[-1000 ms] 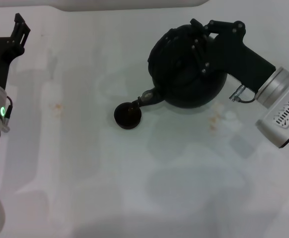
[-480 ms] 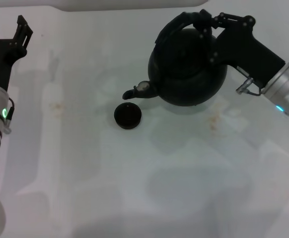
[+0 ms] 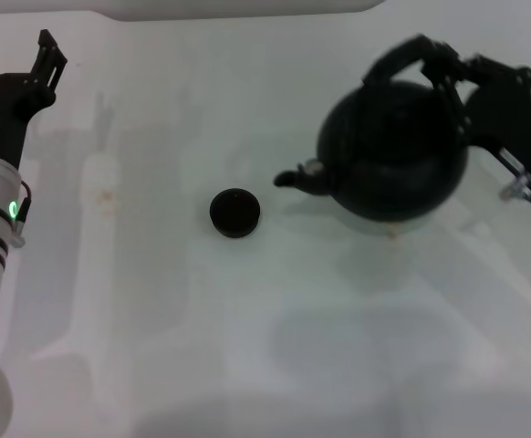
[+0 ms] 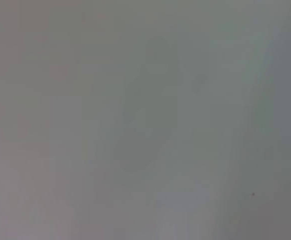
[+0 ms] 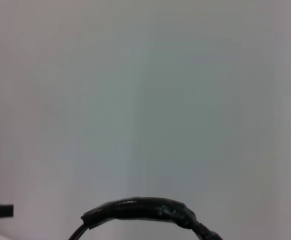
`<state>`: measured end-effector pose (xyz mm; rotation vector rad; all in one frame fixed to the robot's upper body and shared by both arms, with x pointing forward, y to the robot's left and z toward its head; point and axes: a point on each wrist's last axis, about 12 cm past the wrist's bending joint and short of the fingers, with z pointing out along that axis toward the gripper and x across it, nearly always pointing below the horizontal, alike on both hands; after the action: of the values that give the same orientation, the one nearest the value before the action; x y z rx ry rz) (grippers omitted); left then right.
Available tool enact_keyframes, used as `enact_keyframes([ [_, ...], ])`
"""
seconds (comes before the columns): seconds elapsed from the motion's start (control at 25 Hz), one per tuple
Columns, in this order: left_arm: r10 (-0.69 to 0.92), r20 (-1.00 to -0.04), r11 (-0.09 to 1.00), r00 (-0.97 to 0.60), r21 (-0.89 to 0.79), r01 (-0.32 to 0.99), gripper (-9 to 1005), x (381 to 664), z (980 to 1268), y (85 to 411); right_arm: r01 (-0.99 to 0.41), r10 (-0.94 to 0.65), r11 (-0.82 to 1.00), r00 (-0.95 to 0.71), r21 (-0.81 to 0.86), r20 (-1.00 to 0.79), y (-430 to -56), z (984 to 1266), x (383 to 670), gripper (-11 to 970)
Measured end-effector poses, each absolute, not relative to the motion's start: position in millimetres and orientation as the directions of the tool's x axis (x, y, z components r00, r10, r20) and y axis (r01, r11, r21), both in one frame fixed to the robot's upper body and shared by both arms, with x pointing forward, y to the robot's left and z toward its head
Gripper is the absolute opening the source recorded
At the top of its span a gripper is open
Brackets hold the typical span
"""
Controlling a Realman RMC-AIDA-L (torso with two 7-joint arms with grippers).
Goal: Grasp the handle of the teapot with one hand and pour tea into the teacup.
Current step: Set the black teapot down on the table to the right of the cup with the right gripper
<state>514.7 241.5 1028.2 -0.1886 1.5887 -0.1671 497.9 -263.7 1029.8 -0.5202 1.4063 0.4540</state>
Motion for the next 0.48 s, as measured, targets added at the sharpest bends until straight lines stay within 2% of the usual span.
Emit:
enact_keyframes([
  [0.28,-0.220,-0.975,0.975,-0.035,-0.219,-0.021,888,513,1025,243,-0.541,-0.004,0.840,0.076,-0.044,-0.997,-280,1018,473,122],
  [0.48,-0.217,-0.975,0.976,-0.035,-0.217,-0.021,888,513,1025,243,-0.546,-0.019,0.837,0.045,-0.041,-0.999,-281,1012,467,123],
])
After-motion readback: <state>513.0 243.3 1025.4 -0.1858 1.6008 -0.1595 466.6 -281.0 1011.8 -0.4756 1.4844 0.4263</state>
